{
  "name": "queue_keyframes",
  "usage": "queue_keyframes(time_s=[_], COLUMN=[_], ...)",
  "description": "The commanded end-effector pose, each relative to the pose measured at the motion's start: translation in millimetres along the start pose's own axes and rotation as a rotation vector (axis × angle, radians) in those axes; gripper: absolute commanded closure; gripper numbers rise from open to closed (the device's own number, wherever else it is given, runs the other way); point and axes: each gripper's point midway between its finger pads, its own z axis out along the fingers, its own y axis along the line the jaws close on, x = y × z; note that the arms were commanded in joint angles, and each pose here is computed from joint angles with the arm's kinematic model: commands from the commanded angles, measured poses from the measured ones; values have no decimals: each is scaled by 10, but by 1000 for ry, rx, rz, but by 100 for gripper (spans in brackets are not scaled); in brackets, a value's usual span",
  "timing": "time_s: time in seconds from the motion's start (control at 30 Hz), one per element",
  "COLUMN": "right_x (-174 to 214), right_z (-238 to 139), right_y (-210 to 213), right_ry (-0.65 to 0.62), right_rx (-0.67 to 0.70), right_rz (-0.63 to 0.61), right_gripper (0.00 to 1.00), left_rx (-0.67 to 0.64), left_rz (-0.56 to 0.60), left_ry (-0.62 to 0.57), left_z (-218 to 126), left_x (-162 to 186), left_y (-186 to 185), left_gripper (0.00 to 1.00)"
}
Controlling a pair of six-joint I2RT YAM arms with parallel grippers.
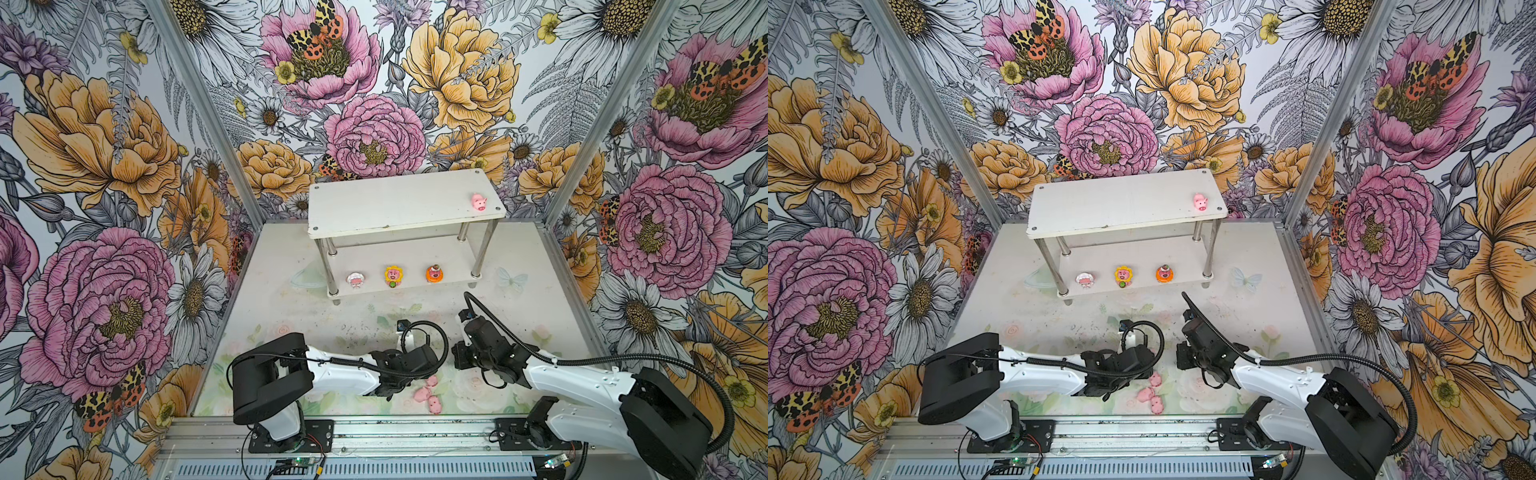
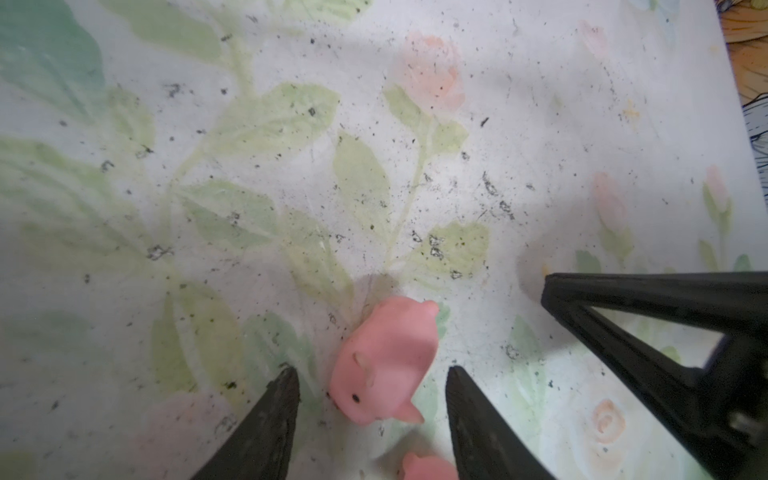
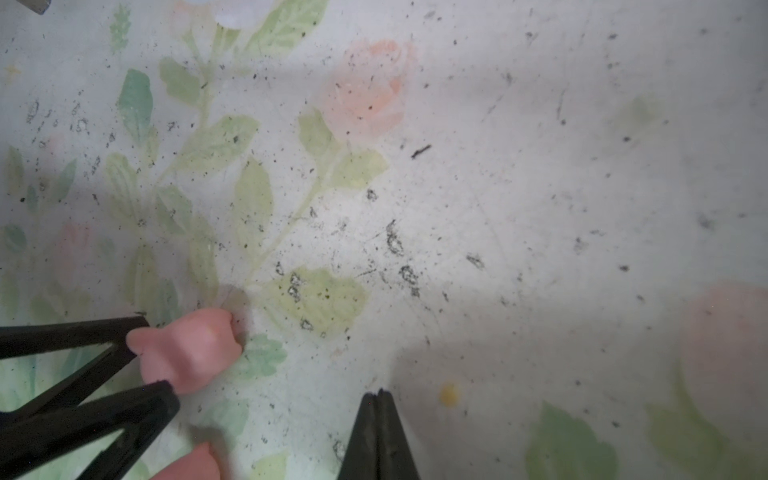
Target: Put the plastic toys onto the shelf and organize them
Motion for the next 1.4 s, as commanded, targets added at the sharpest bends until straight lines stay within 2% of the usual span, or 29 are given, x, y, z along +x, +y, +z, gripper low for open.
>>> queue_keyframes(time_s=[0.0, 0.17, 0.5, 0.7, 1.0, 1.17, 1.27, 1.37], right_x=[-130, -137, -141, -135, -116, -103, -135, -178], right_z=[-7, -15, -20, -10, 19, 28, 16, -17], right_y=[53, 49, 31, 8, -23, 3, 170, 384], right_ry=[-35, -41, -47, -47, -39, -34, -35, -46], right_rx=[-16, -15, -6, 6, 21, 5, -59, -93], right_rz=[2, 2, 1, 2, 2, 18, 0, -58], right_gripper=[100, 100, 100, 100, 100, 99, 84, 74], left_rx=[9, -4, -57, -100, -92, -82, -71, -61], left_rz=[12, -4, -63, -140, -135, -159, -180, -196], left_ry=[11, 8, -64, -112, -100, -146, -196, -233], left_z=[50, 100, 72, 123, 217, 40, -148, -325], left_x=[-5, -47, -325, -454, -499, -626, -742, -807], left_y=[-64, -41, 57, 104, -7, 115, 244, 432], left_gripper=[46, 60, 66, 66, 35, 26, 22, 20])
